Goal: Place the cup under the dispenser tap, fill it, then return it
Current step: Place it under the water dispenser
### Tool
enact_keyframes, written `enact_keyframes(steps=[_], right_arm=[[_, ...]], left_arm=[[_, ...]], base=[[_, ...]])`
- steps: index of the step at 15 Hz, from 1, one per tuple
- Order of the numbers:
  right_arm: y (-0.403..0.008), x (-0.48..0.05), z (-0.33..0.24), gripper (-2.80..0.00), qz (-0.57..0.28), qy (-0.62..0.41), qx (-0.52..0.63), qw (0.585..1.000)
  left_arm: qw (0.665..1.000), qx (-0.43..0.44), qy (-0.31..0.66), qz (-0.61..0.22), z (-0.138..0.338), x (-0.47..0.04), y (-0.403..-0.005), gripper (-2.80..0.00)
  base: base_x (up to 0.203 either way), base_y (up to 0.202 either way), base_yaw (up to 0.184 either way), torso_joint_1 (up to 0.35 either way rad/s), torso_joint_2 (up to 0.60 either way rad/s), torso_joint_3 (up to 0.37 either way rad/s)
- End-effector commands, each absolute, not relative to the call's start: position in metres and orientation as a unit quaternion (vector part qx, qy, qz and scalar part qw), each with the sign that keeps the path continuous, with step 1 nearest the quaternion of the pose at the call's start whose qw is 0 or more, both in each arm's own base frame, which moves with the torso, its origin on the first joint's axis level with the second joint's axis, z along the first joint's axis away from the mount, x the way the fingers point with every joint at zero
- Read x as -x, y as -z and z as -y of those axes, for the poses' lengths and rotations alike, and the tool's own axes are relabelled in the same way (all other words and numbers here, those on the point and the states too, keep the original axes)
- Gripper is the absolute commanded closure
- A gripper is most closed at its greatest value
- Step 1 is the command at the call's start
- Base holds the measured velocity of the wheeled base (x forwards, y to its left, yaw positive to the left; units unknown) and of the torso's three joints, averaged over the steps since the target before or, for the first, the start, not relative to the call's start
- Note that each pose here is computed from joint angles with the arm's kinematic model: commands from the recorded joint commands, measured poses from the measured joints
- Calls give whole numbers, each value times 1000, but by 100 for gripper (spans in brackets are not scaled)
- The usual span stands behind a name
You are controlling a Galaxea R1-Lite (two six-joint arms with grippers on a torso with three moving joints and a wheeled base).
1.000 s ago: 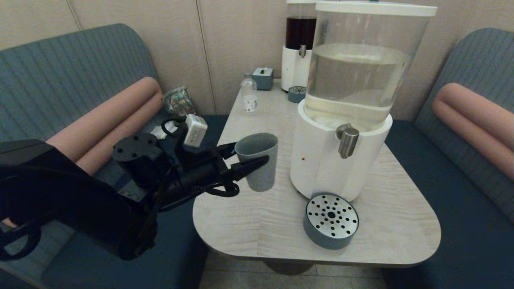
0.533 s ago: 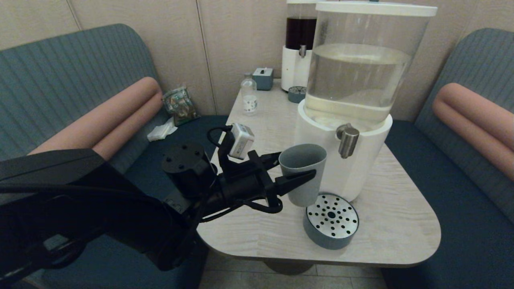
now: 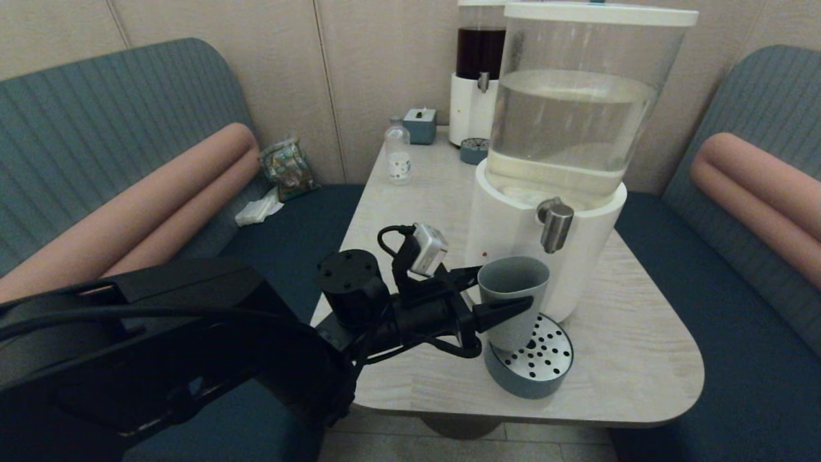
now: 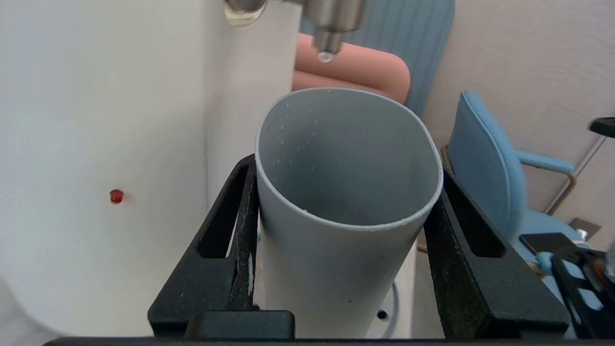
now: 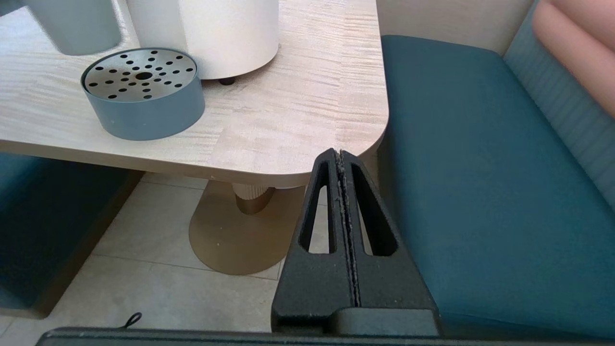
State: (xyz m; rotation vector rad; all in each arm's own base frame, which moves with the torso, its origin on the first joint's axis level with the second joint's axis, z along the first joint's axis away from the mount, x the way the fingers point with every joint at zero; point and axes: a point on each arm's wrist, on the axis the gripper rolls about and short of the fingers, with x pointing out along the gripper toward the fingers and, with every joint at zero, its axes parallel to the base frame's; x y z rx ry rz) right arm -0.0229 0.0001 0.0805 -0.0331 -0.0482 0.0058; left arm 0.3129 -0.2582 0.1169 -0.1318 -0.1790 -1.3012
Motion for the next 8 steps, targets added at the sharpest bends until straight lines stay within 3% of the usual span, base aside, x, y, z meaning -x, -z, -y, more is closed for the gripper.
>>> enact_keyframes(steps=[1, 8], right_arm=[[-75, 22, 0, 0, 16, -4, 17, 1000], [-75, 22, 0, 0, 16, -3, 17, 1000]], left_arm=[[788, 62, 607, 84, 266, -321, -107, 0], [785, 68, 610, 80, 283, -336, -85, 0]], base=[[0, 0, 0, 0, 0, 0], [0, 0, 0, 0, 0, 0]])
